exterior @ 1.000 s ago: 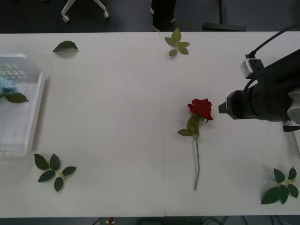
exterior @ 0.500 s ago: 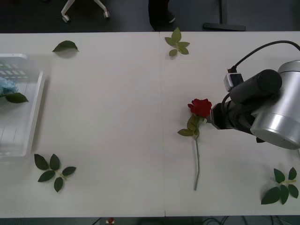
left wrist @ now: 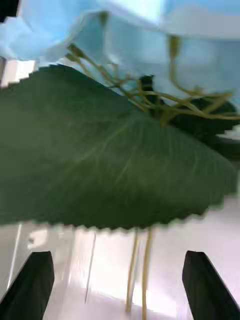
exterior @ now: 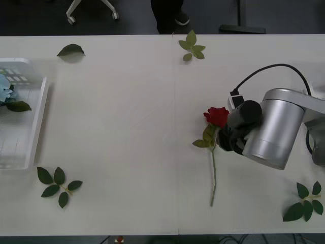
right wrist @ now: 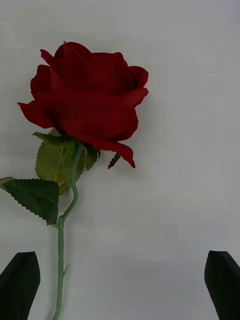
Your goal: Place the red flowers into the right box and the blue flowers into the left box. If a person shows an open palm, hand one flower to the person first, then continue sorting.
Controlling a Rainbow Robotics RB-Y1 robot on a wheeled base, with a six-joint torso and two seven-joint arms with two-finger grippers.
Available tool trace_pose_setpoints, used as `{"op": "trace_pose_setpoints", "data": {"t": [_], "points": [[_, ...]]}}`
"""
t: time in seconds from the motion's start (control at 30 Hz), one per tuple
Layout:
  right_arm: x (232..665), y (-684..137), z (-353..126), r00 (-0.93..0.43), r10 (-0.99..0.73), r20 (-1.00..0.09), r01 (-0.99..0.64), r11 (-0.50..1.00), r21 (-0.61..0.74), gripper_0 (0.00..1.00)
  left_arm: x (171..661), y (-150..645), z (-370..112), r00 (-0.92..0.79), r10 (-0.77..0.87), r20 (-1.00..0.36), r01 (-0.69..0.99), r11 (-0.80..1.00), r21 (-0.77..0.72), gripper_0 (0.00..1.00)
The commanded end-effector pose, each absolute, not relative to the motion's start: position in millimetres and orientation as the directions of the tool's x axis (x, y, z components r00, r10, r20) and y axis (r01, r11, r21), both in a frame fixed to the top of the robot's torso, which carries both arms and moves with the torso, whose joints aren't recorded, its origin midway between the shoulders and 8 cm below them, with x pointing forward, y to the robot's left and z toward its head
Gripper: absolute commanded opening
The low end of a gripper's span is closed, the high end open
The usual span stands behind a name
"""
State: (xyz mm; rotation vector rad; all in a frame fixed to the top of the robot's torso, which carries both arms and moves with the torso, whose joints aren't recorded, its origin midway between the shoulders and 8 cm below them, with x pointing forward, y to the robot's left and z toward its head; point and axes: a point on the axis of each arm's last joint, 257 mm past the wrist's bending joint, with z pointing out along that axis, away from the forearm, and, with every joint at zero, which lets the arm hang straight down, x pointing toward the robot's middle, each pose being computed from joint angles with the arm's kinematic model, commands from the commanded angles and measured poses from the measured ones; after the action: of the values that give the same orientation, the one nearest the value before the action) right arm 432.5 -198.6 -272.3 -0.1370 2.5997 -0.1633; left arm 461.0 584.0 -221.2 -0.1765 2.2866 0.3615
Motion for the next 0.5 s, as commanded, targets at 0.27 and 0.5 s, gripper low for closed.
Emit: {"op": "trace_pose_setpoints", "data": {"t": [0.27, 0.5], "points": [[449, -169, -287, -0.848, -0.074, -0.525, -0.014, 0.993, -0.117, 0.97, 454, 503, -110, -0.658, 0.136, -0.741, -0.084, 0.964, 0.252, 0.74], [453, -160, -302, -0.856, -0.066, -0.513, 0.0, 0.992, -0.129, 0.97, 471, 406, -96, -0.591, 0.278, -0.757, 0.148, 0.96, 0.237, 0.74]]}}
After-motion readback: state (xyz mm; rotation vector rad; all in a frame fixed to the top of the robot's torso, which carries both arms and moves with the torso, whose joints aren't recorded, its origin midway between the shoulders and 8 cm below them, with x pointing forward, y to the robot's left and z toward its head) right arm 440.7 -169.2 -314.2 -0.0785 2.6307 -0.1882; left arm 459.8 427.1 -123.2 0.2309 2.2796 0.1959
